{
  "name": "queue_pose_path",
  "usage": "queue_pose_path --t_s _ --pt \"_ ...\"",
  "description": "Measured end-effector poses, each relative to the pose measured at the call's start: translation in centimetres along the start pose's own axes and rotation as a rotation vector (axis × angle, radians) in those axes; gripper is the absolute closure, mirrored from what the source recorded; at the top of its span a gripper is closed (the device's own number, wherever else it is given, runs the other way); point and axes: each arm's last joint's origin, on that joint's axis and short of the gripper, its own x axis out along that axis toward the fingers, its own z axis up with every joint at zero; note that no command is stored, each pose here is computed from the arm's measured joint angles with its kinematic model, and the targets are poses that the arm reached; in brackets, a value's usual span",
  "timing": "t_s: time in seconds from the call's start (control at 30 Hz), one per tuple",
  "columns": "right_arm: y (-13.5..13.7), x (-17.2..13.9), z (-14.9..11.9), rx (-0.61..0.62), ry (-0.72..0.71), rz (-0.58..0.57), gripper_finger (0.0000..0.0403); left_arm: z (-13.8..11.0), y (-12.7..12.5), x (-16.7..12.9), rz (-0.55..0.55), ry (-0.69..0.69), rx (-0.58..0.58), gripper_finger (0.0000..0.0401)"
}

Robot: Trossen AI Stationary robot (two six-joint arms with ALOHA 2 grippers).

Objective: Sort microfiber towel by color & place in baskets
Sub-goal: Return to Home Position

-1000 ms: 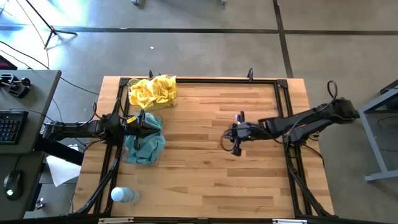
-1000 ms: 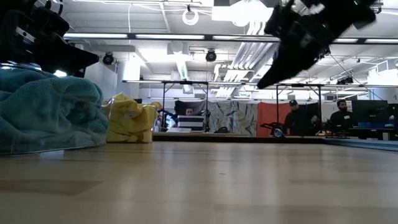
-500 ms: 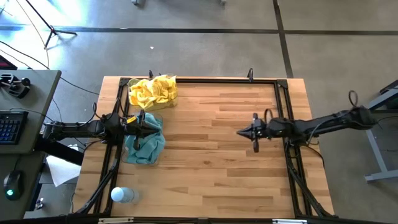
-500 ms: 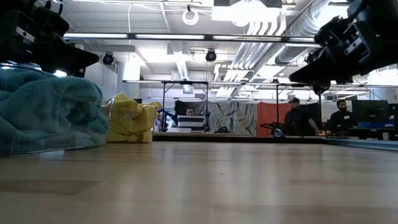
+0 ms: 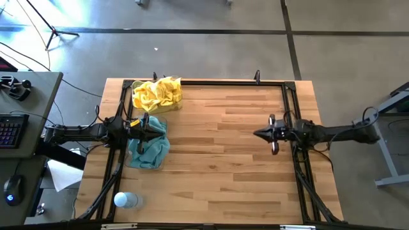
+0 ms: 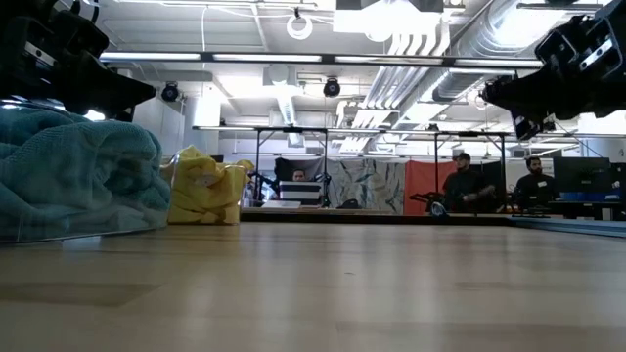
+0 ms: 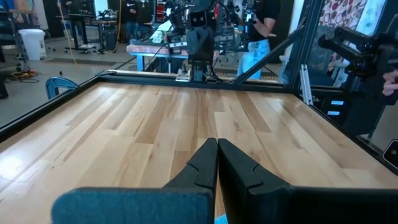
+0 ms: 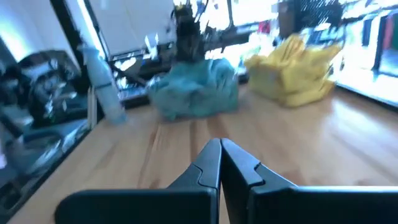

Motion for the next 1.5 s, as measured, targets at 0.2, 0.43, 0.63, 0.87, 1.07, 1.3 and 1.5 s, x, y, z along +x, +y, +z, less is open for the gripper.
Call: queue_pose_path --t_s 0.2,0.43,0.63,0.87,1.07,1.3,1.5 --pt "-0.1 -1.2 0.1 -0.014 -0.033 -0.014 0.0403 0.0 0.0 0.0 0.000 0.000 0.000 0.0401" --pt "0.0 -1.4 0.2 -0.041 -0.048 0.019 0.0403 0.0 0.0 0.0 0.000 -0.001 0.000 0.0401" --pt "0.0 -1.3 0.0 -0.061 -0.023 0.023 0.0403 0.0 0.0 0.0 0.005 0.000 0.000 0.0401" --pt "0.0 -1.3 0.1 -0.065 -0.024 0.023 0.0403 0.0 0.0 0.0 0.006 0.000 0.000 0.0401" --pt "0.0 -1.3 0.0 -0.066 -0.024 0.023 0.0403 0.0 0.0 0.0 0.008 0.000 0.000 0.0401" --pt "0.0 -1.3 0.0 -0.068 -0.024 0.023 0.0403 0.0 0.0 0.0 0.008 0.000 0.000 0.0401" --pt "0.0 -1.3 0.0 -0.068 -0.024 0.022 0.0402 0.0 0.0 0.0 0.008 0.000 0.000 0.0401"
